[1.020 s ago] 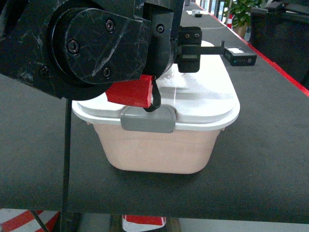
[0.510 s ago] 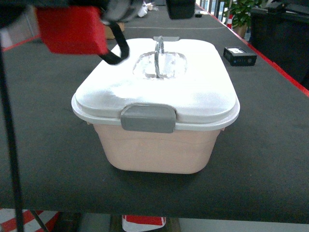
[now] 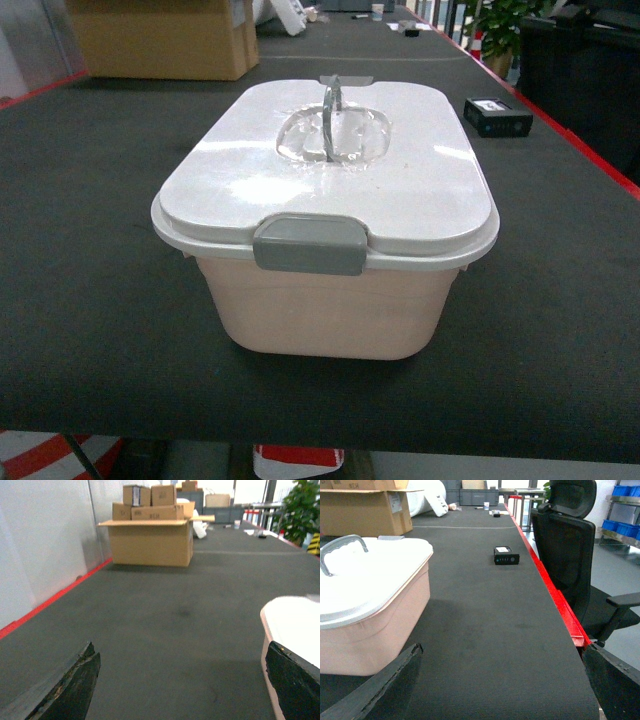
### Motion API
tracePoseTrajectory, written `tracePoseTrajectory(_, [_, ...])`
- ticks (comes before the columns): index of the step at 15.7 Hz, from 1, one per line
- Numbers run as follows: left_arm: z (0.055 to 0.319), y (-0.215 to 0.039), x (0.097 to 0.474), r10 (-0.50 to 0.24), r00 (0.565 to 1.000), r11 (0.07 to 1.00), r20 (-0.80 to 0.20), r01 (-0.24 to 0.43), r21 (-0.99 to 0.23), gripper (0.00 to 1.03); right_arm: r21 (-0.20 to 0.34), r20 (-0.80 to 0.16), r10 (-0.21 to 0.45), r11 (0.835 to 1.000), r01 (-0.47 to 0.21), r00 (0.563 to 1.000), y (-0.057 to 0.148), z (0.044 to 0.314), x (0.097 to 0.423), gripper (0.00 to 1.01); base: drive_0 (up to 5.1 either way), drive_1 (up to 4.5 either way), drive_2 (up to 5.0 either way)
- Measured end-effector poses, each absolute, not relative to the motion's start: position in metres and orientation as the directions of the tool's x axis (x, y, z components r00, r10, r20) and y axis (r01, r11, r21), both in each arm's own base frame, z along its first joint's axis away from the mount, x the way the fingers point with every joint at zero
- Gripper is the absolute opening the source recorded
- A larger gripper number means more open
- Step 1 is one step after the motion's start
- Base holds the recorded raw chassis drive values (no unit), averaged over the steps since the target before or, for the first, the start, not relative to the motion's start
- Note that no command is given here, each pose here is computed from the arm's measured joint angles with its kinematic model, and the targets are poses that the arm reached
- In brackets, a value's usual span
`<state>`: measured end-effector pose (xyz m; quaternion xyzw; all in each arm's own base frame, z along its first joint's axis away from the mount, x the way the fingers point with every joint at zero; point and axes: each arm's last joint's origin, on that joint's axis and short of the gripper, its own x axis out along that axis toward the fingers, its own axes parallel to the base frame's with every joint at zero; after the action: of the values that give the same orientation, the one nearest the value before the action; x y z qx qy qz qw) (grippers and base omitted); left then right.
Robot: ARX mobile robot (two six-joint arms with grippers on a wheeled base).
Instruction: Pick capacitor and pack into box
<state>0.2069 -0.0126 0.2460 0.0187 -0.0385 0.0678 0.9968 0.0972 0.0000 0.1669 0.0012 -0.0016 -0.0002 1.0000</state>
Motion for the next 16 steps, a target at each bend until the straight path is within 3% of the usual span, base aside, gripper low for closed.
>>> tracePoseTrajectory(3, [0.195,-0.001,0.159,0.142,0.989,0.989,-0.039,-0.140,0.052,0.98,0.002,0.003,-0.001,1.000,0.001,1.000,0.000,0.167,0.097,0.98,0.0,0.00,0.0])
tracePoseTrajectory(8, [0.190,-0.001,0.153,0.128,0.991,0.992,-0.038,-0.128,0.009,0.97,0.002,0.003,0.000,1.000,0.000,1.000,0.000,0.167,0.097,0.98,0.0,0.00,0.0])
tracePoseTrajectory(10, [0.188,0.001,0.146,0.016,1.000,1.000,0.000,-0.016,0.002,0.73,0.002,0.003,-0.001,1.000,0.001,1.000,0.000,0.167,0.097,0.98,0.0,0.00,0.0])
tracePoseTrajectory(15, [0.176,0.000,0.129,0.000,1.000,1.000,-0.004,0.000,0.003,0.08,0.002,0.003,0.000,1.000,0.000,1.000,0.000,0.167,0.097,0.98,0.0,0.00,0.0])
tracePoseTrajectory(16, [0.176,0.000,0.128,0.000,1.000,1.000,-0.002,0.000,0.003,0.07,0.002,0.003,0.000,1.000,0.000,1.000,0.000,0.167,0.097,0.98,0.0,0.00,0.0])
